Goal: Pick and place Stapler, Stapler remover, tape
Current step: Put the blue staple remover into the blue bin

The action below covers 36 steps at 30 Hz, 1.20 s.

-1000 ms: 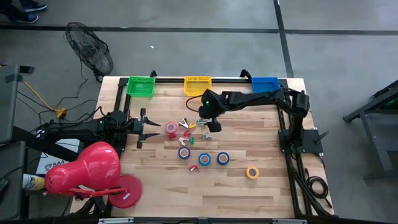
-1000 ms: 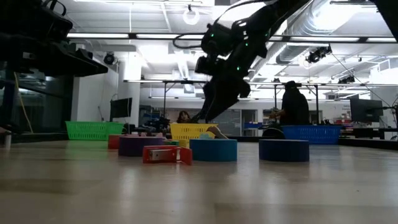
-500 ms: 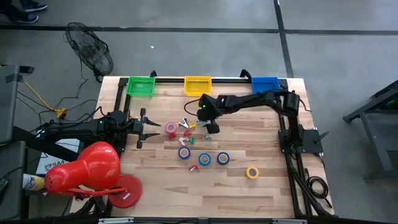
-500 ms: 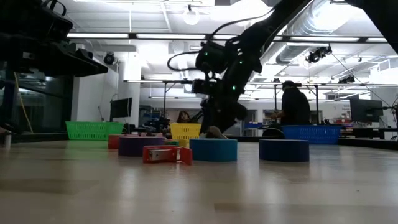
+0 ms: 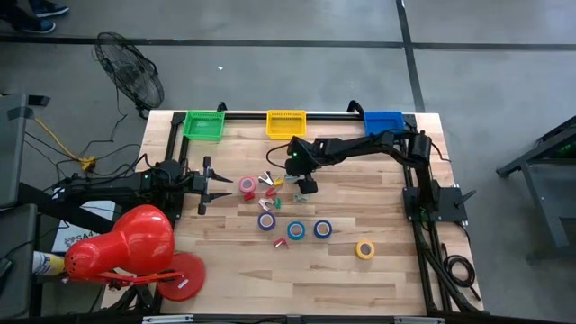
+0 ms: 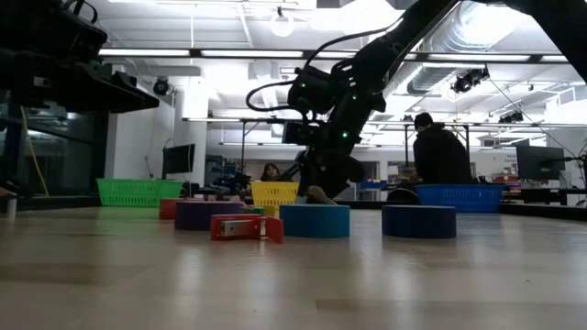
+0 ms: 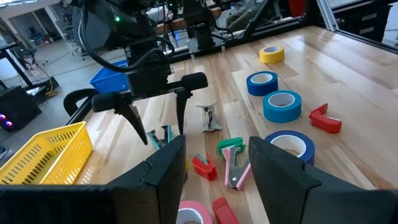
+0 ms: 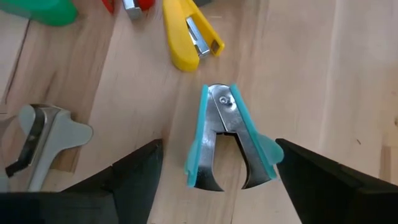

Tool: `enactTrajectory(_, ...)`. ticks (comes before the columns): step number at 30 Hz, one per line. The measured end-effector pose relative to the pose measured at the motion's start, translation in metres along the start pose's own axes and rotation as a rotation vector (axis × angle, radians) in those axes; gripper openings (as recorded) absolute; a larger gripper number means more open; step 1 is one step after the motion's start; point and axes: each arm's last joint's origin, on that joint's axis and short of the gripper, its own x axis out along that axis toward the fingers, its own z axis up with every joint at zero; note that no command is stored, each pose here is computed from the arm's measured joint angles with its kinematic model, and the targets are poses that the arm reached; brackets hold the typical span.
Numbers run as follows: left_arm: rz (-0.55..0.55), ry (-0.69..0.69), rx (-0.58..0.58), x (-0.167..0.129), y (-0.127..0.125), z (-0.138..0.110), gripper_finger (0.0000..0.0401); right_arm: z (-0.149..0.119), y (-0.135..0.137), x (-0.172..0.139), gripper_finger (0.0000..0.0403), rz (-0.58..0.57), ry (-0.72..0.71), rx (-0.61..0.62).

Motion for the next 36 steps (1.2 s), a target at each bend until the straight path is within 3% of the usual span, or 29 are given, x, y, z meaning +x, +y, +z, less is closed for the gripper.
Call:
enactTrajectory(14, 0.0, 0.0, 0.0, 0.0, 0.0, 0.0, 0.0172, -0.002, -0.002, 0.0, 0.0171, -0.067, 0.042, 0.002)
enactTrajectory(18, 0.0, 0.0, 0.0, 0.0, 0.0, 0.0, 0.0172, -0.003, -0.003, 0.0, 0.0143, -0.115, 0.073, 0.057)
enactTrajectory(27, 0.0, 0.0, 0.0, 0.0, 0.0, 0.0, 0.0172, -0.014, -0.012, -0.015, 0.0094, -0.213, 0.15, 0.454)
enactTrajectory(32, 0.001, 0.0, 0.0, 0.0, 0.0, 0.0, 0.0172, -0.019, -0.019, -0.052, 0.0097, -0.244, 0.176, 0.753)
enactTrajectory(36, 0.001, 0.0, 0.0, 0.0, 0.0, 0.0, 0.0172, -0.03, -0.023, -0.085, 0.0099, -0.273, 0.236, 0.918)
